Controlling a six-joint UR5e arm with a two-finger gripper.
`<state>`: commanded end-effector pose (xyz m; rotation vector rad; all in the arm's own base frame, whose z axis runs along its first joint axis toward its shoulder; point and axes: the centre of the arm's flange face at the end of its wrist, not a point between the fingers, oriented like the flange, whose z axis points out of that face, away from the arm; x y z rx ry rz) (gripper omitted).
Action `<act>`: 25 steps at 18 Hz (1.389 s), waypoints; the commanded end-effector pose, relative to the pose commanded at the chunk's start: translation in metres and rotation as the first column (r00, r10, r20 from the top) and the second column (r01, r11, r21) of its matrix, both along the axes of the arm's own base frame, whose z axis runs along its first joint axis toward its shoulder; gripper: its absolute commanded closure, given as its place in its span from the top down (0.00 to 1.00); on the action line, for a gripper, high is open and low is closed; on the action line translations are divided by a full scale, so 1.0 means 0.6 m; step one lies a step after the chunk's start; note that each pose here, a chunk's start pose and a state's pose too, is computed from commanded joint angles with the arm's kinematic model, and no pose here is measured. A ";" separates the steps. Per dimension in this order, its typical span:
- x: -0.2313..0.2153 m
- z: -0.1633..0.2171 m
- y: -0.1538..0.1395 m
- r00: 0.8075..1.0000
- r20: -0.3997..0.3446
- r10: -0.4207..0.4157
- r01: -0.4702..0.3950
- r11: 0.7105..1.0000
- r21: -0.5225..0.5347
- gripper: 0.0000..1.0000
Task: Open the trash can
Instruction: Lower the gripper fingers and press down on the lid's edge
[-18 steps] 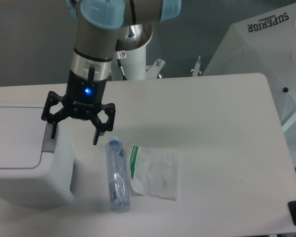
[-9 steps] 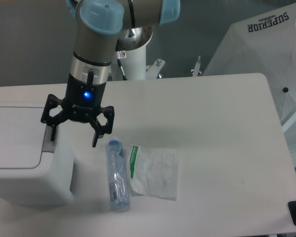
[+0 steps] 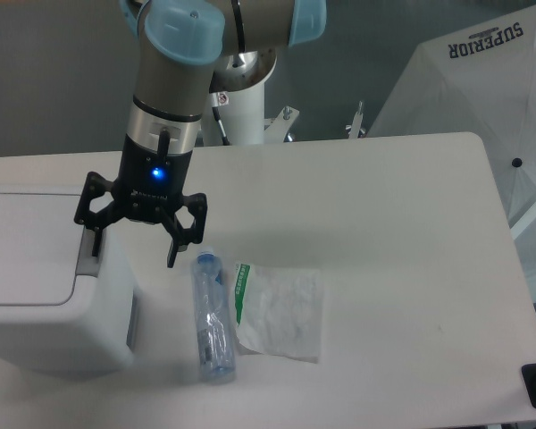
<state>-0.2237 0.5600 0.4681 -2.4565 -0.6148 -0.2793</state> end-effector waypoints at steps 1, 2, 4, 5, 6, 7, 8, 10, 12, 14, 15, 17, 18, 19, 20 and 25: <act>0.000 0.000 0.000 1.000 0.000 0.000 0.000 1.000 0.000 1.00; 0.000 0.000 0.000 1.000 0.000 0.000 0.000 1.000 0.000 1.00; 0.000 0.000 0.000 1.000 0.000 0.000 0.000 1.000 0.000 1.00; 0.000 0.000 0.000 1.000 0.000 0.000 0.000 1.000 0.000 1.00; 0.000 0.000 0.000 1.000 0.000 0.000 0.000 1.000 0.000 1.00; 0.000 0.000 0.000 1.000 0.000 0.000 0.000 1.000 0.000 1.00; 0.000 0.000 0.000 1.000 0.000 0.000 0.000 1.000 0.000 1.00; 0.000 -0.001 0.001 1.000 0.001 0.000 0.000 1.000 -0.001 1.00; 0.000 -0.001 0.001 1.000 0.001 0.000 0.000 1.000 -0.001 1.00; -0.002 -0.003 0.002 1.000 0.002 0.000 0.000 1.000 -0.002 1.00; 0.000 -0.003 0.003 1.000 0.002 -0.002 0.002 1.000 -0.002 1.00; -0.002 -0.006 0.002 1.000 0.004 0.000 0.000 1.000 -0.005 1.00; -0.002 -0.006 0.002 1.000 0.004 0.000 0.000 1.000 -0.005 1.00; -0.002 -0.005 0.003 1.000 0.003 0.000 0.000 1.000 -0.004 1.00; -0.002 -0.005 0.003 1.000 0.003 0.000 0.000 1.000 -0.004 1.00; -0.002 -0.005 0.003 1.000 0.003 0.000 0.000 1.000 -0.004 1.00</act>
